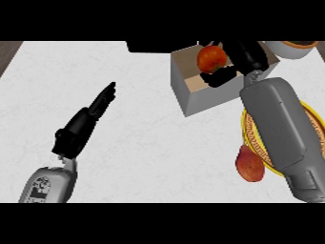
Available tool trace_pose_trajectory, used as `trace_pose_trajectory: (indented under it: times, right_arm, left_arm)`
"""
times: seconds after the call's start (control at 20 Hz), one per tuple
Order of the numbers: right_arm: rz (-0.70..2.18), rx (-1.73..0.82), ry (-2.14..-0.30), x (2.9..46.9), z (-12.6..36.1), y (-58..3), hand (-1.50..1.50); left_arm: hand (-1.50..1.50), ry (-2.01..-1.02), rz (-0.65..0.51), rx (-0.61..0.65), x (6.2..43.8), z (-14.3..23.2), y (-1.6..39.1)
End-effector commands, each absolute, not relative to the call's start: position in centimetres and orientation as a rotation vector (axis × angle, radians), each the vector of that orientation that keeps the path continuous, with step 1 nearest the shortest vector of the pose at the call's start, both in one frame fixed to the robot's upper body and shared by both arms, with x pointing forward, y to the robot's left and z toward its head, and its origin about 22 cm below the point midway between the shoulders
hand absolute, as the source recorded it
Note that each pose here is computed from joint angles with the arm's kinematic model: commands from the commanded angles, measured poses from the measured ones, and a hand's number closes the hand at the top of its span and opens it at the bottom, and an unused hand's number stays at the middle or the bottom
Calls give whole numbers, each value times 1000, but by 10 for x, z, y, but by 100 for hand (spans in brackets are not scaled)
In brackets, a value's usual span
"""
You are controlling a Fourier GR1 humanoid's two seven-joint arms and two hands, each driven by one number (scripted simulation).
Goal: Pick the tomato from the plate and place it in the cardboard box
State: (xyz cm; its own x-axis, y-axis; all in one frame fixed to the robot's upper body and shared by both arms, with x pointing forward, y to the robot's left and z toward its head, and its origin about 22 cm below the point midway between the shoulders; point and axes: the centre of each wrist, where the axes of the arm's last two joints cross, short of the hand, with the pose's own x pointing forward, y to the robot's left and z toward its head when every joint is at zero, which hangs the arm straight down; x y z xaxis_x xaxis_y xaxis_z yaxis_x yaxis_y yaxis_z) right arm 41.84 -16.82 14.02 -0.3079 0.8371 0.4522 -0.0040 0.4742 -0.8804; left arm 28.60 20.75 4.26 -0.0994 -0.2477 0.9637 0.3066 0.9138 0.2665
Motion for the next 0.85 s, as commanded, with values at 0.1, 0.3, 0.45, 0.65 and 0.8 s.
trace_pose_trajectory:
  times: [0.1,0.3,0.45,0.65,0.8]
  right_arm:
    - [964,-595,-1584,443,121,-176,-150]
    - [807,-446,-1701,439,104,-186,-150]
    - [573,-401,-1804,436,101,-200,-150]
    - [334,-227,-1877,445,125,-222,-150]
    - [202,-190,-1887,450,136,-259,-150]
  left_arm:
    - [0,-1620,-469,-42,283,53,211]
    - [0,-1607,-479,-50,283,34,206]
    - [0,-1607,-459,-47,282,37,196]
    - [0,-1594,-458,-56,288,41,199]
    - [0,-1609,-468,-33,285,39,201]
